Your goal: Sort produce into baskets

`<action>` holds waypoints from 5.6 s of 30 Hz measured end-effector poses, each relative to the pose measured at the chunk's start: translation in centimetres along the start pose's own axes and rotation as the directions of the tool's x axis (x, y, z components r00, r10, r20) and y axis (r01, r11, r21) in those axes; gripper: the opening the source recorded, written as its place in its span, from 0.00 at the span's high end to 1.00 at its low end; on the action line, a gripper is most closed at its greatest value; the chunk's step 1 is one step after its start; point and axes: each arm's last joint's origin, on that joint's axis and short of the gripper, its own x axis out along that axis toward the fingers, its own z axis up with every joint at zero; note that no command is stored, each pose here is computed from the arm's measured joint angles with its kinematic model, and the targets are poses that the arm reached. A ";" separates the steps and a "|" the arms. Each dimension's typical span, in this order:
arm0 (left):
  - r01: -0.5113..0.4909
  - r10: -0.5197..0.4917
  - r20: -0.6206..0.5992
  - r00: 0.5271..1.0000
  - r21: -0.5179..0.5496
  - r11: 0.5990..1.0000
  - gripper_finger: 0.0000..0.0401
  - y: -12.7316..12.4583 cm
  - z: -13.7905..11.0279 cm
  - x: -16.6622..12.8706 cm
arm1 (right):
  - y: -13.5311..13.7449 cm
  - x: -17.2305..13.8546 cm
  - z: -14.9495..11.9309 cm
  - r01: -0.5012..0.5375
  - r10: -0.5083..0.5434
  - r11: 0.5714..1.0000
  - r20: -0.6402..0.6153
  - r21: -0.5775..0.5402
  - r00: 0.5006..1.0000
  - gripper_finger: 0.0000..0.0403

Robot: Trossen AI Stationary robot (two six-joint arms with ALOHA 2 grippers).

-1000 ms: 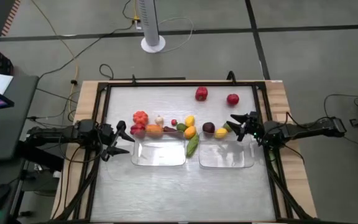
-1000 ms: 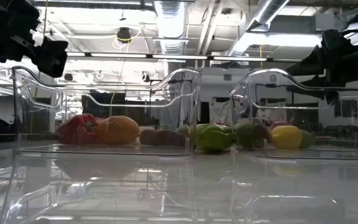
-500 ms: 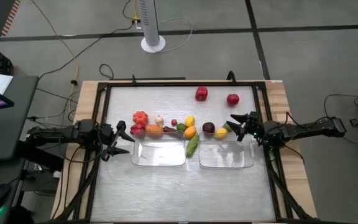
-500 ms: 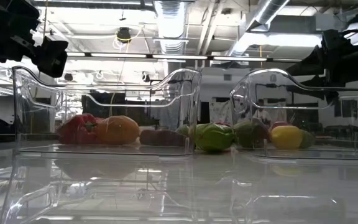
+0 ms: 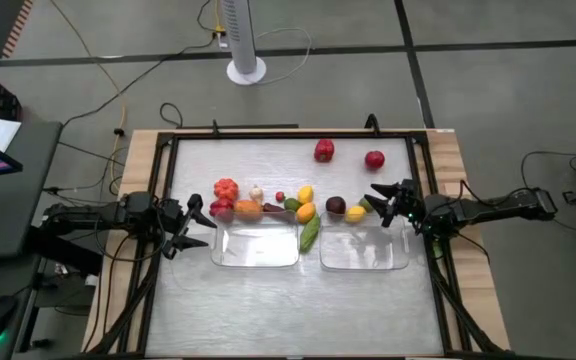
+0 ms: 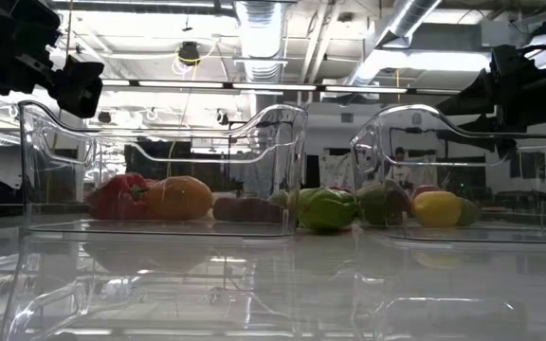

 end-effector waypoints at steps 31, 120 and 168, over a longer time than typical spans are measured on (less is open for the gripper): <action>0.000 0.000 0.000 1.000 0.000 1.000 0.39 0.0 0.0 0.0 | 0.0 0.0 0.0 0.000 0.000 1.000 0.000 0.000 1.000 0.25; -0.514 0.524 0.378 0.763 -0.137 0.847 0.39 1.1 3.0 -1.0 | -0.2 0.2 0.6 0.021 -0.028 0.985 0.042 0.171 0.999 0.25; -0.779 0.697 0.348 0.627 0.271 0.566 0.52 1.8 13.6 -0.3 | -7.3 14.4 10.8 0.484 -0.660 0.741 -0.638 -0.465 0.397 0.01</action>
